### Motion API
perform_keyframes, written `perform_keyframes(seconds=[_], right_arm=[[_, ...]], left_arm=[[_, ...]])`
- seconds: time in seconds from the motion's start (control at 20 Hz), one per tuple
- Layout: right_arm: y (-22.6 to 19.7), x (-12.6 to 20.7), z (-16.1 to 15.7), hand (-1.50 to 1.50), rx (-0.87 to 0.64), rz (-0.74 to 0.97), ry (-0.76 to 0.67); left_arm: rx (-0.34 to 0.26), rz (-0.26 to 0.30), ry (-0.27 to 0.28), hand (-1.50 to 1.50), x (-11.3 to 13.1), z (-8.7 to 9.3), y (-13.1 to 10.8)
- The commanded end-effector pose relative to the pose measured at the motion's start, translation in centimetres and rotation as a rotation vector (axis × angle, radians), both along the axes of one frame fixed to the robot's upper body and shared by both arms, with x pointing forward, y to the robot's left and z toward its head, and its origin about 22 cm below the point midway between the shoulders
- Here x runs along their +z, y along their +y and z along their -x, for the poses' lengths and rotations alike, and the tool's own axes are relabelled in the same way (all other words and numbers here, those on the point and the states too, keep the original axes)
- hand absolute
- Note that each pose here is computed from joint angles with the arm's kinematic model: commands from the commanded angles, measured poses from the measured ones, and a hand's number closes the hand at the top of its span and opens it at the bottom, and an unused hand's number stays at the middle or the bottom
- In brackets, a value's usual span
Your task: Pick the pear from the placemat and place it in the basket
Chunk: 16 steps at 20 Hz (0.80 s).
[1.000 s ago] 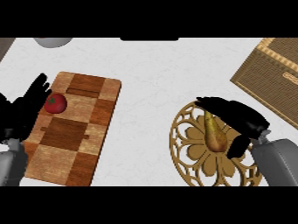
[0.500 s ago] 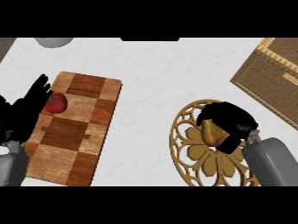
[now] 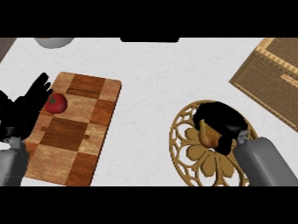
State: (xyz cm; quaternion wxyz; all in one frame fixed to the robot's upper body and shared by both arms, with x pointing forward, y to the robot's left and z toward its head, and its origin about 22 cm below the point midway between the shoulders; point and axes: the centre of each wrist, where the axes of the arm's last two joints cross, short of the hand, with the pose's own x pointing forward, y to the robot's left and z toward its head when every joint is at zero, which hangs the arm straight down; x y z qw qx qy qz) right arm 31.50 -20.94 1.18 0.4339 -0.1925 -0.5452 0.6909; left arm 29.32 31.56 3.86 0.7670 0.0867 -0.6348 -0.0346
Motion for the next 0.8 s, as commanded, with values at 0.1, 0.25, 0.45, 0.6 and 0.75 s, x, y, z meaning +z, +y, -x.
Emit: perform_keyframes(seconds=[0.1, 0.25, 0.45, 0.6, 0.75], right_arm=[[4.2, -2.0, 0.1, 1.5, -0.496, -0.127, 0.083], [3.2, -0.8, -0.9, 1.5, -0.749, -0.194, 0.058], [5.4, 1.2, -1.8, 1.5, -0.919, -0.337, 0.035], [7.4, 4.2, -2.6, 1.5, -0.96, -0.593, -0.074], [10.1, 5.9, -2.1, 1.5, -0.939, -0.78, -0.222]], left_arm=[[0.0, -0.007, -0.033, 0.0, 1.7, -0.5, 0.3], [-0.012, -0.006, -0.033, 0.0, 1.0, -0.6, -0.1], [-0.067, 0.012, -0.026, 0.0, 0.6, -0.9, -1.7], [-0.079, -0.011, -0.019, 0.0, 0.3, -1.0, -1.8], [-0.1, 0.008, -0.005, 0.0, 0.1, -0.9, -2.1]])
